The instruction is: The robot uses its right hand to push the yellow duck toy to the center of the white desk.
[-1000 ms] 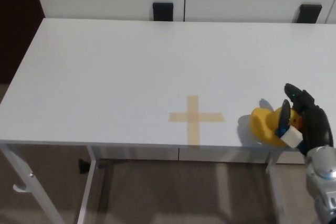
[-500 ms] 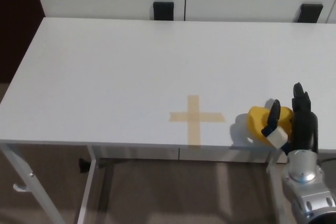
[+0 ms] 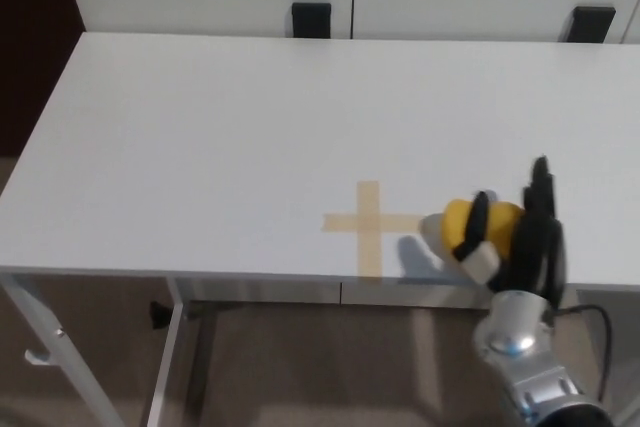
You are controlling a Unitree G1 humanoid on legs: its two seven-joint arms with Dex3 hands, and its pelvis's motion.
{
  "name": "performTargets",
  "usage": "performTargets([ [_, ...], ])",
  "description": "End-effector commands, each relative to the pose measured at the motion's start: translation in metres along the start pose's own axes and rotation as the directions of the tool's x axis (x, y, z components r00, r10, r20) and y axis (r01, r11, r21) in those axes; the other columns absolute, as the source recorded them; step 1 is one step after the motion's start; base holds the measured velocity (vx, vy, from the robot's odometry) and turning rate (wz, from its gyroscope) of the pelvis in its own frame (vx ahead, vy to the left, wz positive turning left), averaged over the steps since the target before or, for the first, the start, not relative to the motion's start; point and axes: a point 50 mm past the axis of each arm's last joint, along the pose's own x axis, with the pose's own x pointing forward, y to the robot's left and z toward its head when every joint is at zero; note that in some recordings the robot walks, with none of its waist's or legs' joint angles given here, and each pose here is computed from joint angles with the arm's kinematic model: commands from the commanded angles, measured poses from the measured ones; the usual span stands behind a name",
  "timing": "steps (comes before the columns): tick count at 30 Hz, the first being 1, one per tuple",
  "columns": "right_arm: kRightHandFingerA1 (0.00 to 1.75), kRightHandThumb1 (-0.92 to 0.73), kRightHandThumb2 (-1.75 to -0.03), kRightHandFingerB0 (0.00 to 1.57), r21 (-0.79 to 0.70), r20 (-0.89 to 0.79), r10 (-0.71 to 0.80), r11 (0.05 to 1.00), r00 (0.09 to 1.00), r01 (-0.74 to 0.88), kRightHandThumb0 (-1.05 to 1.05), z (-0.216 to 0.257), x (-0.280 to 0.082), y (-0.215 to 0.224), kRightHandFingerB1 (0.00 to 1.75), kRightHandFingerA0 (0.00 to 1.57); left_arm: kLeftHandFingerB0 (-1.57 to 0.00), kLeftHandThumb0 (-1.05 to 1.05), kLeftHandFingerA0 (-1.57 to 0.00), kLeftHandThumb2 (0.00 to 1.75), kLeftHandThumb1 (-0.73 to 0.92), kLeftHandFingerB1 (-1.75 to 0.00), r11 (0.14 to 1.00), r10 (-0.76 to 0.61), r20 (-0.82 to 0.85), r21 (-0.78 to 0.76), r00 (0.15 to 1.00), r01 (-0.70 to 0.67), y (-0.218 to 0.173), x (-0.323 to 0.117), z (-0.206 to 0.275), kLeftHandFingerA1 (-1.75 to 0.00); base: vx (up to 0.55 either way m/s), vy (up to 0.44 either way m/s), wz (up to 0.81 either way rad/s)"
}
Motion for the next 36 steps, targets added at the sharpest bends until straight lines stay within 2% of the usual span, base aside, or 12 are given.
performTargets([
  [1, 0.22, -0.84, -1.17, 0.00, 0.067, 0.114, 0.059, 0.995, 0.992, -0.067, -1.05, 0.021, -0.003, 0.015, 0.08, 0.00, -0.84, -0.20, -0.84, 0.70, 0.64, -0.66, 0.999, 0.000, -0.009, 0.032, 1.000, 0.000, 0.000, -0.001, -0.004, -0.91, 0.00, 0.000, 0.00],
  [3, 0.22, -0.84, -1.17, 0.00, 0.076, 0.118, 0.073, 0.994, 0.990, -0.082, -1.05, 0.022, -0.004, 0.016, 0.08, 0.00, -0.84, -0.20, -0.84, 0.70, 0.64, -0.66, 0.999, 0.000, -0.008, 0.036, 1.000, 0.000, 0.000, -0.001, -0.004, -0.91, 0.00, 0.000, 0.00],
  [4, 0.00, -0.92, -0.70, 0.00, 0.094, 0.119, 0.100, 0.989, 0.988, -0.111, -0.88, 0.022, -0.005, 0.018, 0.00, 0.00, -0.83, -0.19, -0.82, 0.71, 0.64, -0.65, 1.000, 0.001, -0.011, 0.029, 1.000, -0.001, 0.000, -0.001, -0.004, -0.90, 0.00, 0.000, 0.00],
  [5, 0.00, -0.92, -0.70, 0.00, 0.107, 0.120, 0.118, 0.986, 0.986, -0.131, -0.88, 0.022, -0.005, 0.019, 0.00, 0.00, -0.83, -0.19, -0.82, 0.71, 0.64, -0.65, 1.000, 0.002, -0.014, 0.024, 1.000, -0.002, 0.000, -0.001, -0.005, -0.90, 0.00, 0.000, 0.00],
  [6, 0.20, -0.82, -1.16, 0.00, 0.124, 0.117, 0.143, 0.980, 0.983, -0.158, -1.05, 0.022, -0.006, 0.020, 0.06, 0.00, -0.84, -0.19, -0.81, 0.76, 0.63, -0.65, 1.000, 0.001, -0.014, 0.021, 1.000, -0.001, 0.000, -0.001, -0.005, -0.91, 0.00, 0.000, 0.00],
  [10, 0.20, -0.82, -1.16, 0.00, 0.153, 0.111, 0.179, 0.969, 0.978, -0.194, -1.05, 0.022, -0.008, 0.023, 0.06, 0.00, -0.84, -0.18, -0.83, 0.76, 0.64, -0.64, 1.000, -0.001, -0.013, 0.020, 1.000, 0.001, 0.000, -0.001, -0.005, -0.88, 0.00, 0.000, 0.00],
  [12, 0.17, -0.82, -1.15, 0.00, 0.159, 0.111, 0.198, 0.964, 0.974, -0.214, -1.05, 0.020, -0.009, 0.023, 0.05, 0.00, -0.84, -0.22, -0.83, 0.68, 0.63, -0.67, 0.999, -0.003, -0.013, 0.032, 1.000, 0.003, 0.000, -0.001, -0.005, -0.91, 0.00, 0.000, 0.00],
  [13, 0.17, -0.82, -1.15, 0.00, 0.156, 0.109, 0.211, 0.961, 0.971, -0.226, -1.05, 0.019, -0.009, 0.023, 0.05, 0.00, -0.82, -0.24, -0.82, 0.62, 0.65, -0.62, 0.999, -0.002, -0.012, 0.039, 1.000, 0.002, 0.000, -0.001, -0.004, -0.84, 0.00, 0.000, 0.00],
  [25, 0.16, -0.83, -1.18, 0.00, 0.182, 0.069, 0.329, 0.924, 0.942, -0.336, -1.05, 0.015, -0.012, 0.029, 0.03, 0.00, -0.82, -0.21, -0.83, 0.67, 0.67, -0.63, 0.999, 0.002, -0.012, 0.039, 1.000, -0.002, 0.002, 0.000, -0.002, -0.82, 0.00, 0.000, 0.00],
  [26, 0.15, -0.84, -1.18, 0.00, 0.192, 0.062, 0.335, 0.921, 0.940, -0.340, -1.05, 0.013, -0.013, 0.030, 0.02, 0.00, -0.84, -0.19, -0.84, 0.73, 0.65, -0.65, 0.999, 0.003, -0.013, 0.040, 1.000, -0.003, 0.002, 0.000, -0.002, -0.89, 0.00, 0.000, 0.00],
  [28, 0.14, -0.86, -1.20, 0.00, 0.205, 0.048, 0.354, 0.912, 0.934, -0.356, -1.05, 0.011, -0.015, 0.031, 0.02, 0.00, -0.85, -0.18, -0.86, 0.80, 0.61, -0.67, 0.999, 0.003, -0.010, 0.040, 1.000, -0.003, 0.003, 0.000, -0.001, -0.87, 0.00, 0.000, 0.00],
  [36, 0.12, -0.83, -1.22, 0.00, 0.207, 0.028, 0.420, 0.886, 0.907, -0.416, -1.05, 0.006, -0.021, 0.037, 0.02, 0.00, -0.86, -0.19, -0.86, 0.76, 0.63, -0.67, 0.999, 0.000, -0.005, 0.048, 1.000, 0.001, 0.002, 0.000, -0.001, -0.91, 0.00, 0.000, 0.00],
])
